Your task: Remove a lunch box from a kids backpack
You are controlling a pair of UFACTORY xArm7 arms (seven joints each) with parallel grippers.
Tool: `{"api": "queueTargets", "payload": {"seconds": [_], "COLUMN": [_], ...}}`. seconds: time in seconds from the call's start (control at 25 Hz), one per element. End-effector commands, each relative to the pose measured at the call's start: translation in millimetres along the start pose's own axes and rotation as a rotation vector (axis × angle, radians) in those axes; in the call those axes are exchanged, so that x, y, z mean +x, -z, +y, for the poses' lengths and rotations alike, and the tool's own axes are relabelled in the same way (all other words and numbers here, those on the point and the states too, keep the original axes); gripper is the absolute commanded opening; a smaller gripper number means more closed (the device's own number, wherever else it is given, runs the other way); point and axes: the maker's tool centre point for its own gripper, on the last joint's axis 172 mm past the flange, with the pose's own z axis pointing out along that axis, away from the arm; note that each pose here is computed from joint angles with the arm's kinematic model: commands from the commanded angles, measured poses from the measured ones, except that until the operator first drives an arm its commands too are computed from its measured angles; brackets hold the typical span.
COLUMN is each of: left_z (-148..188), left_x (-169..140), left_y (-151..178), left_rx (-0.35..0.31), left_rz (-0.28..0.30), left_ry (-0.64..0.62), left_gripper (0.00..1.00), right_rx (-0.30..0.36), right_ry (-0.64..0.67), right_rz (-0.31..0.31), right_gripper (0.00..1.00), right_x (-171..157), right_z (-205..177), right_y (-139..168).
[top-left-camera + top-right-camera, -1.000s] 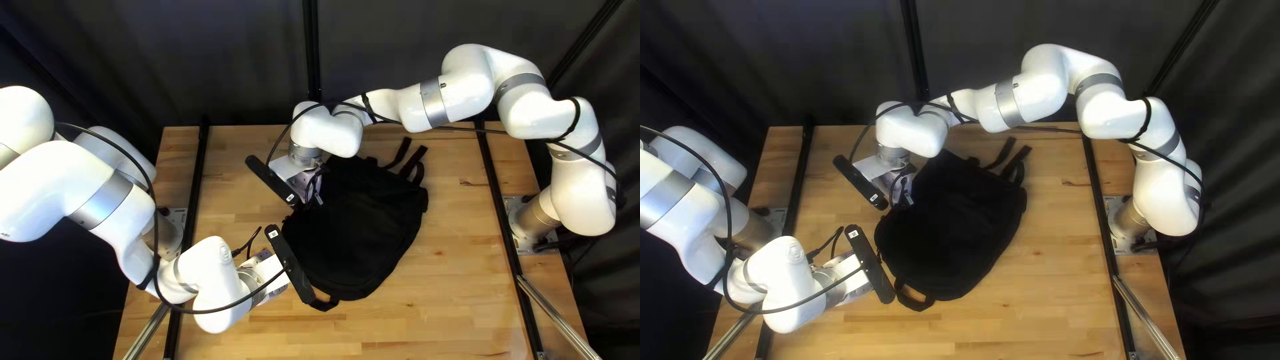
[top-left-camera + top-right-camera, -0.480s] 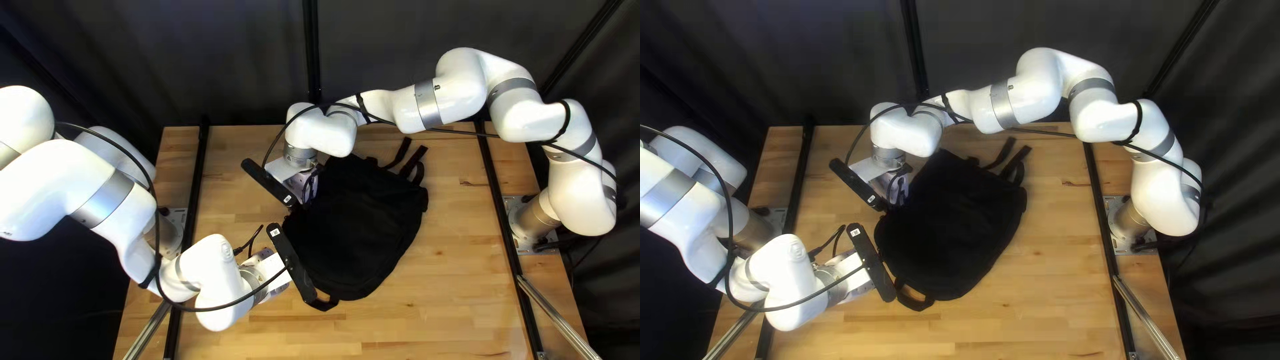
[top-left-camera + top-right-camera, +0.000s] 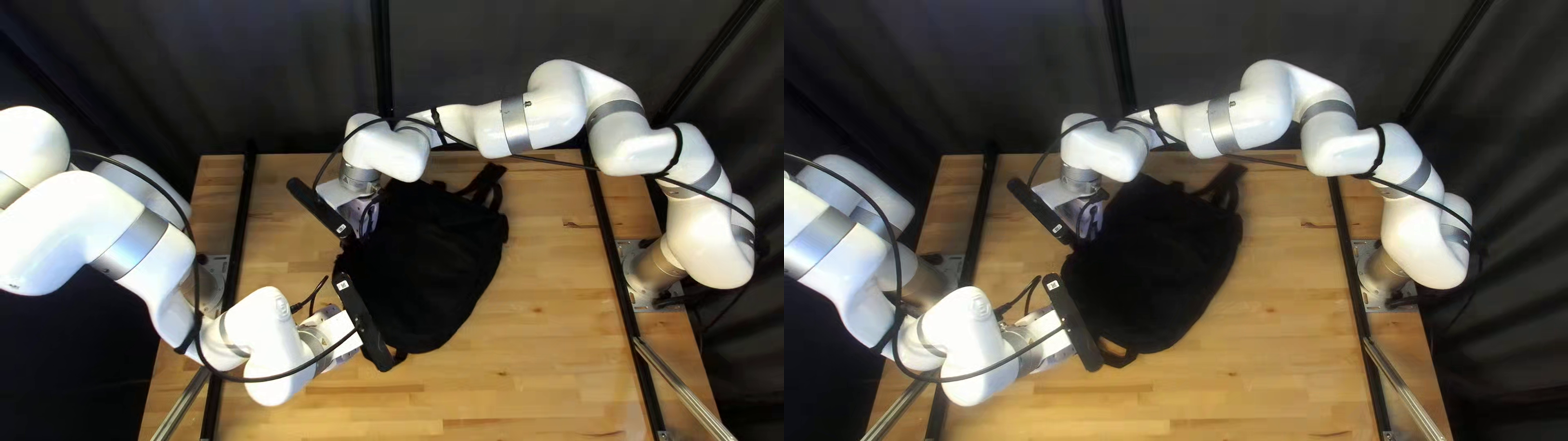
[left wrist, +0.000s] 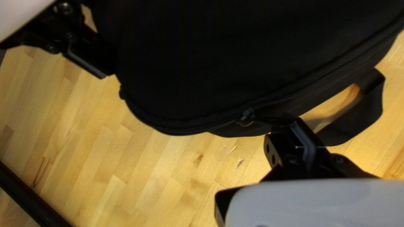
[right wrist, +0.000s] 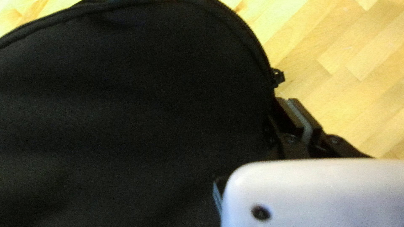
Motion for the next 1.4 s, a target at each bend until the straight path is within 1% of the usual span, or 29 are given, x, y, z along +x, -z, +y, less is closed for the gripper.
{"api": "queueTargets", "payload": {"seconds": [0.04,0.88,1.16,1.4], "left_z": [3,18,31,40], "left_x": [8,17,23,33], "left_y": [0,-7,-18,-21], "left_rx": [-0.005,-0.033,-0.049,-0.056], "left_rz": [-0.003,-0.016,-0.031,-0.037], "left_ry": [-0.005,-0.009,-0.011,-0.021], "left_gripper": [0.0,0.0,0.0,0.0], "right_rx": [-0.008,-0.008,-0.005,-0.006], "right_ry": [-0.006,-0.001,0.003,0.005], "right_rz": [0.008,0.008,0.009,0.007], "right_gripper": [0.0,0.0,0.0,0.0], "right_x": [1,4,7,9], "right_z": [1,3,2,0], "right_y": [-2,-13,-16,-16]}}
